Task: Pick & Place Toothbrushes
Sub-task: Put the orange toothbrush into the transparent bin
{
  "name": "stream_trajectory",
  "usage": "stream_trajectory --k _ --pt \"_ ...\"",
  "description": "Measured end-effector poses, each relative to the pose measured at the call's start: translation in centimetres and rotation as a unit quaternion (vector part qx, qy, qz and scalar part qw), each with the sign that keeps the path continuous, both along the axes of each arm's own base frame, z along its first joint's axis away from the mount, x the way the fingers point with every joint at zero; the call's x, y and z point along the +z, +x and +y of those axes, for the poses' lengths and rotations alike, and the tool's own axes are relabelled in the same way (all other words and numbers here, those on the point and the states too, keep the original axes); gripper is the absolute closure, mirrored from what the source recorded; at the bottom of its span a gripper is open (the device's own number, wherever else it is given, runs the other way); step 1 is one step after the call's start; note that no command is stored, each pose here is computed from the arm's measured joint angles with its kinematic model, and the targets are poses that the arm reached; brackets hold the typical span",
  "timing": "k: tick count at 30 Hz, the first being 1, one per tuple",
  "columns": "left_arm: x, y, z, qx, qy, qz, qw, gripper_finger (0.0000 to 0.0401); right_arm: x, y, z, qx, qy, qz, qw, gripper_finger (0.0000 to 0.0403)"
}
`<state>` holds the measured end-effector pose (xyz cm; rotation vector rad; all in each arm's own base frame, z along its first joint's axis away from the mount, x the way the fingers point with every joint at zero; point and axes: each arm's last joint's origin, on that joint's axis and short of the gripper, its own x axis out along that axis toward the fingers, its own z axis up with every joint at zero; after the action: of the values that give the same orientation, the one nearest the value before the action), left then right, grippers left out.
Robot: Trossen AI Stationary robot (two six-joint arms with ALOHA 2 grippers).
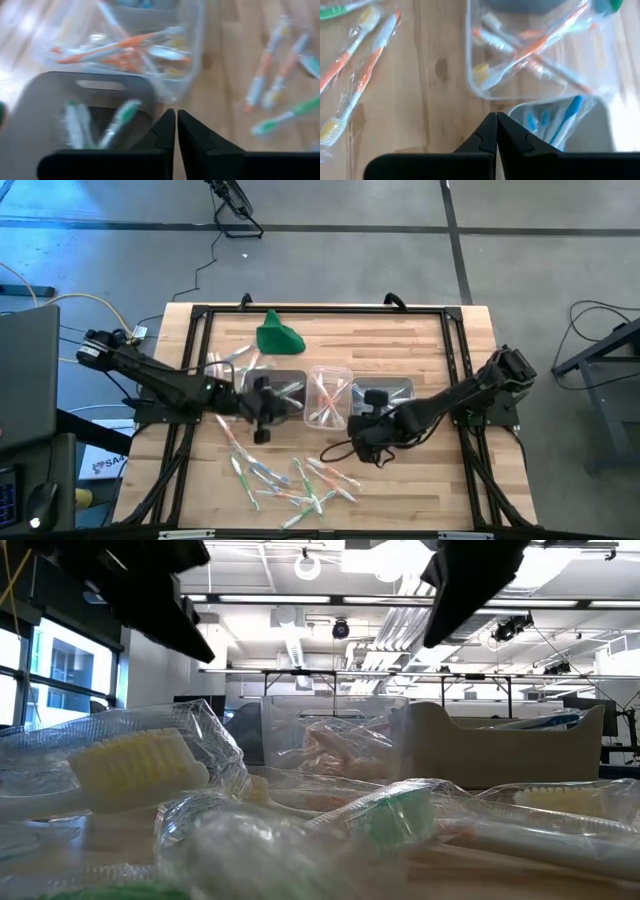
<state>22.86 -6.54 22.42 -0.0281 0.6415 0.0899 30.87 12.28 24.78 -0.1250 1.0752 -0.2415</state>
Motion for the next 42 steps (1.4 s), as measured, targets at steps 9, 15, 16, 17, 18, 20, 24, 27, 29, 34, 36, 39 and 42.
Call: stream_trajectory --k 9,15,16,17,18,20,24,27,29,34,36,39,42 --pt "0.1 -1.3 -3.3 0.000 0.008 -0.022 1.000 0.0399 1.7 0.1 -3.4 0.076 0.059 -0.099 0.990 0.0401" --pt "0.1 -1.5 -3.6 0.011 0.004 -0.029 1.000 0.0399 0.5 -2.5 -5.6 0.074 0.074 -0.150 0.983 0.0401" --pt "0.2 -1.5 -3.6 0.014 0.000 -0.030 0.999 0.0399 0.2 -3.0 -5.9 0.073 0.075 -0.160 0.981 0.0401" --pt "0.2 -1.5 -3.6 0.018 -0.004 -0.030 0.999 0.0399 0.1 -3.6 -6.2 0.074 0.075 -0.175 0.979 0.0401" --pt "0.2 -1.5 -3.6 0.021 -0.006 -0.032 0.999 0.0399 -0.1 -4.1 -6.5 0.073 0.076 -0.193 0.976 0.0401" --pt "0.3 -1.4 -3.6 0.023 -0.010 -0.037 0.999 0.0399 -0.6 -5.2 -7.0 0.077 0.077 -0.219 0.970 0.0401" --pt "0.3 -1.4 -3.6 0.047 -0.044 -0.041 0.997 0.0399 -1.4 -7.3 -8.2 0.085 0.077 -0.283 0.952 0.0401" --pt "0.3 -1.4 -3.6 0.072 -0.077 -0.047 0.993 0.0399 -1.9 -8.5 -9.2 0.075 0.071 -0.350 0.931 0.0401" --pt "0.3 -1.4 -3.7 0.087 -0.101 -0.051 0.990 0.0399 -2.2 -9.2 -9.8 0.064 0.073 -0.396 0.913 0.0401" --pt "0.4 -1.3 -3.7 0.101 -0.132 -0.056 0.985 0.0398 -2.7 -10.4 -10.4 0.047 0.091 -0.449 0.888 0.0401" --pt "0.4 -1.4 -3.7 0.098 -0.133 -0.054 0.985 0.0398 -3.0 -10.7 -10.4 0.052 0.105 -0.446 0.887 0.0401" --pt "0.4 -1.4 -3.7 0.089 -0.121 -0.053 0.987 0.0398 -3.3 -10.9 -10.0 0.054 0.141 -0.443 0.884 0.0401" --pt "0.4 -1.4 -3.7 0.077 -0.104 -0.051 0.990 0.0398 -3.4 -11.0 -9.5 0.059 0.161 -0.439 0.882 0.0401"
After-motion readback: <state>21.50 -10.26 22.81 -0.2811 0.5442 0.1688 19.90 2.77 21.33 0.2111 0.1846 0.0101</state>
